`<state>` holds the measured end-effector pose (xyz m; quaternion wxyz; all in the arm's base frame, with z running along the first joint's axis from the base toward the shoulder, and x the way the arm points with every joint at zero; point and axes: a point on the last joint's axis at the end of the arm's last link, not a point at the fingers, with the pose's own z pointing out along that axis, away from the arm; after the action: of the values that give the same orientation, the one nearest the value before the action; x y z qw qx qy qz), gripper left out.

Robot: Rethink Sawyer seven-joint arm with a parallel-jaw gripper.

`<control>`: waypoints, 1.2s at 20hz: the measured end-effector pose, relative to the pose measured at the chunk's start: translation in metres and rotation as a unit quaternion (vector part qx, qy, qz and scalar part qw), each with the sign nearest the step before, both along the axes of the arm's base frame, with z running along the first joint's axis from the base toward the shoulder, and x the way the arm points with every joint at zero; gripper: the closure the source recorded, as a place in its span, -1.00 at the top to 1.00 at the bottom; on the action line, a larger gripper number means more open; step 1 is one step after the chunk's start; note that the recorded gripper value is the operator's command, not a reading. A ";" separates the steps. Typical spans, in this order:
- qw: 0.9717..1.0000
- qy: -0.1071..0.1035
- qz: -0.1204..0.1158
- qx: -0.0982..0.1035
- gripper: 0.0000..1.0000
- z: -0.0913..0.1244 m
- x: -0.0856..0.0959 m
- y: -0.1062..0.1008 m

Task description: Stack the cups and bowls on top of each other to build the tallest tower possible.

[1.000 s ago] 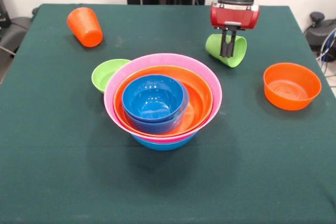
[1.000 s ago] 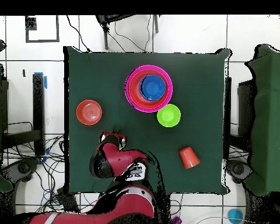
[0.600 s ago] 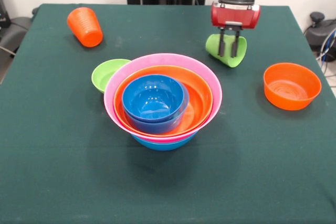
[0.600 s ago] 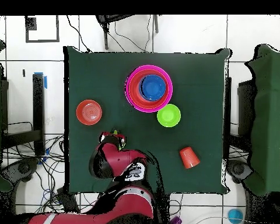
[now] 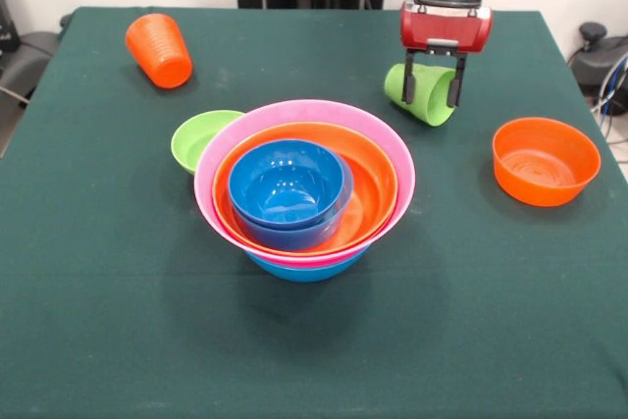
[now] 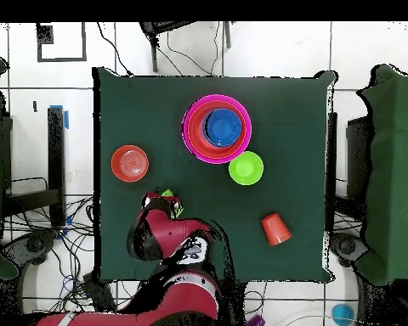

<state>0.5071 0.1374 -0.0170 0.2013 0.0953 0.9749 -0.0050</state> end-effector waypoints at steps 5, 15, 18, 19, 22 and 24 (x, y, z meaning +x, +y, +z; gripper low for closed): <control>1.000 0.000 0.002 -0.002 1.00 0.000 -0.001 0.001; 0.999 -0.005 0.006 -0.035 1.00 0.006 -0.010 0.019; 0.999 -0.008 0.008 -0.043 1.00 0.009 -0.012 0.026; 0.999 -0.010 0.007 -0.046 1.00 0.010 -0.012 0.027; 0.999 -0.012 0.004 -0.051 1.00 0.011 -0.013 0.027; 0.998 -0.011 -0.002 -0.057 1.00 0.010 -0.014 0.025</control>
<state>0.4927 0.1628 -0.0074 0.2166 0.0852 0.9707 -0.0597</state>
